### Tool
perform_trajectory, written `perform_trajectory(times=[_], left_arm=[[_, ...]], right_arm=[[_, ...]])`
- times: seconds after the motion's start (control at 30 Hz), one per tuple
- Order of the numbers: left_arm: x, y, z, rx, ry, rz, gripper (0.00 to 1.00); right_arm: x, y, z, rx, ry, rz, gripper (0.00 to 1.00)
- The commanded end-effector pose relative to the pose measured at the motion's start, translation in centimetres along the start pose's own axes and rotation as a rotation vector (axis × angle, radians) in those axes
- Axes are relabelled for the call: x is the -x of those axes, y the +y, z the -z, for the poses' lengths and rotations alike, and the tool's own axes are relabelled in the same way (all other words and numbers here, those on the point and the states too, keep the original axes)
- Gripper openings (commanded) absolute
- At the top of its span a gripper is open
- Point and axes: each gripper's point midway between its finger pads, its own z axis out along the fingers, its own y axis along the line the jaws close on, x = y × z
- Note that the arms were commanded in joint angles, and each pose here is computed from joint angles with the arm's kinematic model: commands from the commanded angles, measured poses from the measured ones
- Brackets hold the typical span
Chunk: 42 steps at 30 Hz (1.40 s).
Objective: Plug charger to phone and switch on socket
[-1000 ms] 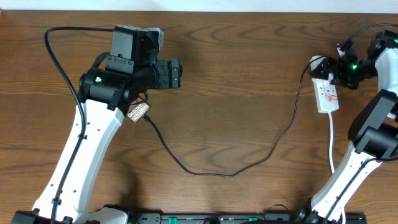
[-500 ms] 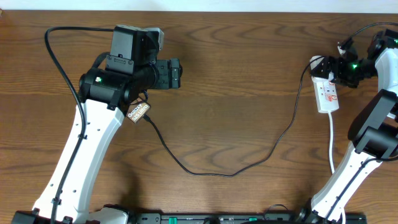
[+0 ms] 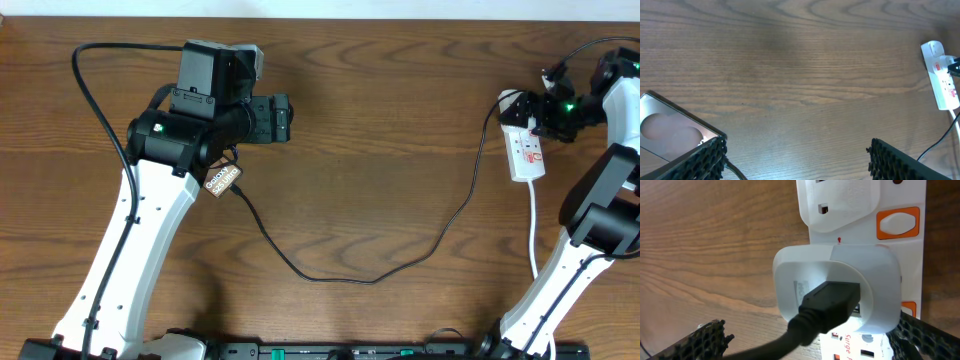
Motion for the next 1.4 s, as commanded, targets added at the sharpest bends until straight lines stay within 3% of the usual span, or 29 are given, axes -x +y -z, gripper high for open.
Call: perform_trajectory(times=[0.0, 0.8, 1.37], left_arm=[[0.7, 0.0, 0.7, 0.008, -0.025, -0.020, 0.89], [0.7, 0.0, 0.7, 0.008, -0.025, -0.020, 0.89], [0.7, 0.0, 0.7, 0.008, -0.026, -0.020, 0.89]], right_arm=[[-0.1, 2.2, -1.4, 0.048, 0.023, 0.032, 0.99], [-1.5, 2.4, -3.6, 0.056, 0.064, -0.005, 0.99], [0.0, 0.0, 0.3, -0.072, 0.033, -0.028, 0.99]])
